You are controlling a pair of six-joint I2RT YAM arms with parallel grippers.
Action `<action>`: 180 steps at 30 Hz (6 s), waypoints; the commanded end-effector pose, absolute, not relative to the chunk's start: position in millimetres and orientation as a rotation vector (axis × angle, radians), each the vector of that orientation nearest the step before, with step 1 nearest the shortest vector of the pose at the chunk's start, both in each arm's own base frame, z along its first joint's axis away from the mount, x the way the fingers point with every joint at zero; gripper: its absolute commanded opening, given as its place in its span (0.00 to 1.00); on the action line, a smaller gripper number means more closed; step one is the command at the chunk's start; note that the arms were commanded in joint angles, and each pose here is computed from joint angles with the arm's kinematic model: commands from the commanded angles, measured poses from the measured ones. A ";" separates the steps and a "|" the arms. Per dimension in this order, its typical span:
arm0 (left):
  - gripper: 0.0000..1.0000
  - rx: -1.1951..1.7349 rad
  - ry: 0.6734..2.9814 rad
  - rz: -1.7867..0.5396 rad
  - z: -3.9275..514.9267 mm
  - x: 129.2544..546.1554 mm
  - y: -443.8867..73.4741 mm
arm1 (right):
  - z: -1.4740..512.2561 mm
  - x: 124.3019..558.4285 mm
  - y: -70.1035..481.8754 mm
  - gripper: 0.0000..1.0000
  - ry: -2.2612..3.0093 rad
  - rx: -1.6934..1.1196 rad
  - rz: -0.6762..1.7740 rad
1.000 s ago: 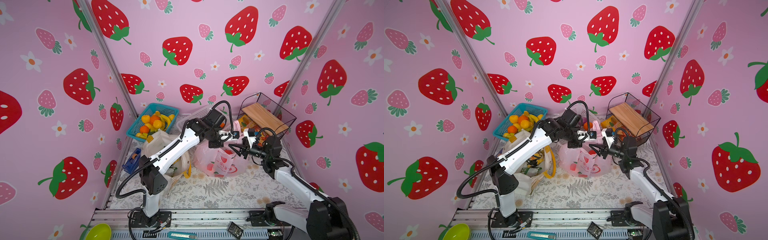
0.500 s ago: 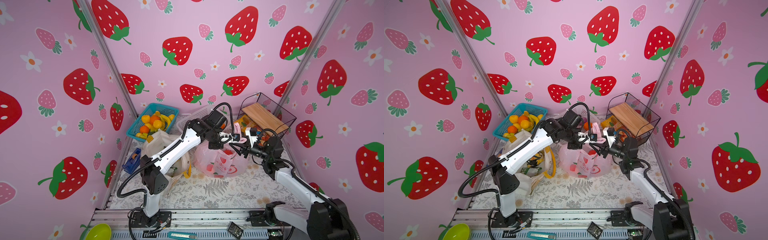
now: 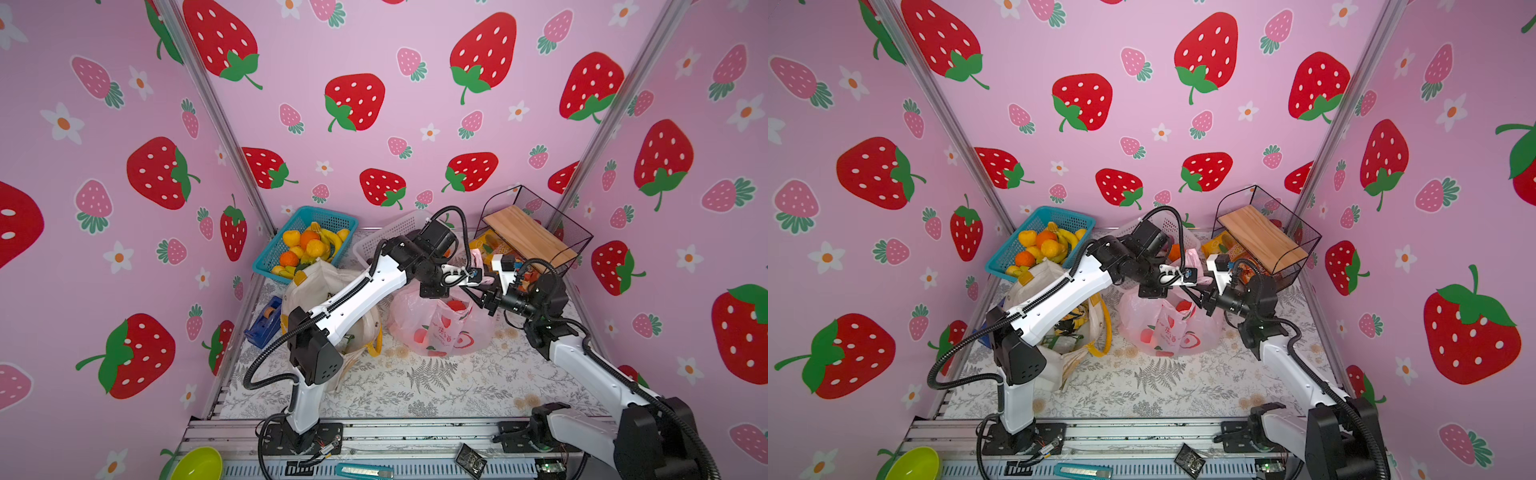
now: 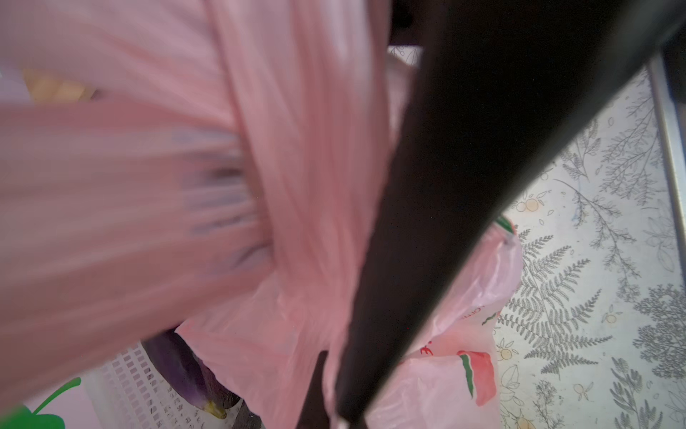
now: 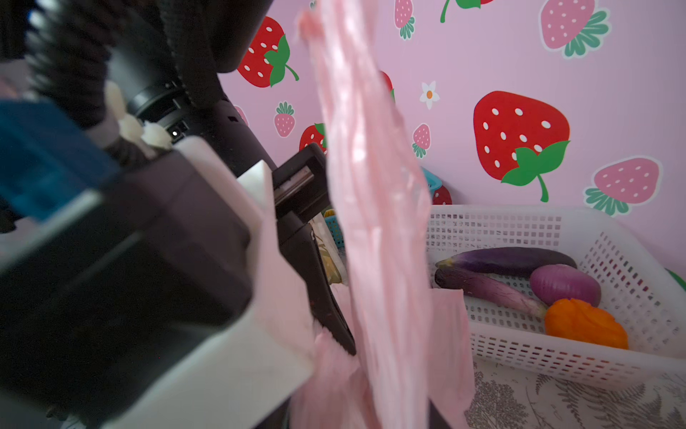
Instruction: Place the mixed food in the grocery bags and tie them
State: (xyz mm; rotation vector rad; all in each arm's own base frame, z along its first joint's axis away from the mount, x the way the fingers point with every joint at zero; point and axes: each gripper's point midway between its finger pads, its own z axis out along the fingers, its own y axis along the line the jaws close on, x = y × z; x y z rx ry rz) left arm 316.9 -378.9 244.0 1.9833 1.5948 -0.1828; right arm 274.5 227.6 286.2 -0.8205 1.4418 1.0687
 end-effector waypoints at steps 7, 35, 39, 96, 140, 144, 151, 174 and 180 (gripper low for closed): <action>0.00 1.938 1.552 -0.306 270.9 305.6 -381.2 | 277.3 273.7 228.4 0.13 1.456 -0.815 1.067; 0.70 1.371 1.484 -0.958 361.3 303.3 -363.9 | 273.6 255.5 253.6 0.00 1.433 -0.958 1.036; 0.70 1.402 1.450 -1.081 368.7 295.8 -373.1 | 273.1 254.2 257.2 0.00 1.434 -0.970 1.044; 0.00 1.128 1.681 -0.859 249.0 308.9 -381.0 | 267.3 300.6 238.4 0.21 1.678 -0.442 1.186; 0.00 1.260 1.704 -0.763 225.7 308.8 -391.8 | 240.0 319.5 236.8 0.51 1.767 -0.382 1.174; 0.00 1.269 1.716 -0.746 220.2 309.7 -391.4 | 234.5 317.2 239.8 0.37 1.771 -0.405 1.179; 0.13 1.310 1.737 -0.717 209.1 306.0 -386.9 | 247.5 311.8 241.2 0.03 1.709 -0.478 1.154; 0.68 1.352 1.604 -0.594 281.1 302.1 -345.7 | 287.5 277.3 248.4 0.00 1.472 -0.764 1.119; 0.68 1.467 1.661 -0.583 257.3 311.7 -353.1 | 289.3 274.3 247.9 0.00 1.462 -0.758 1.136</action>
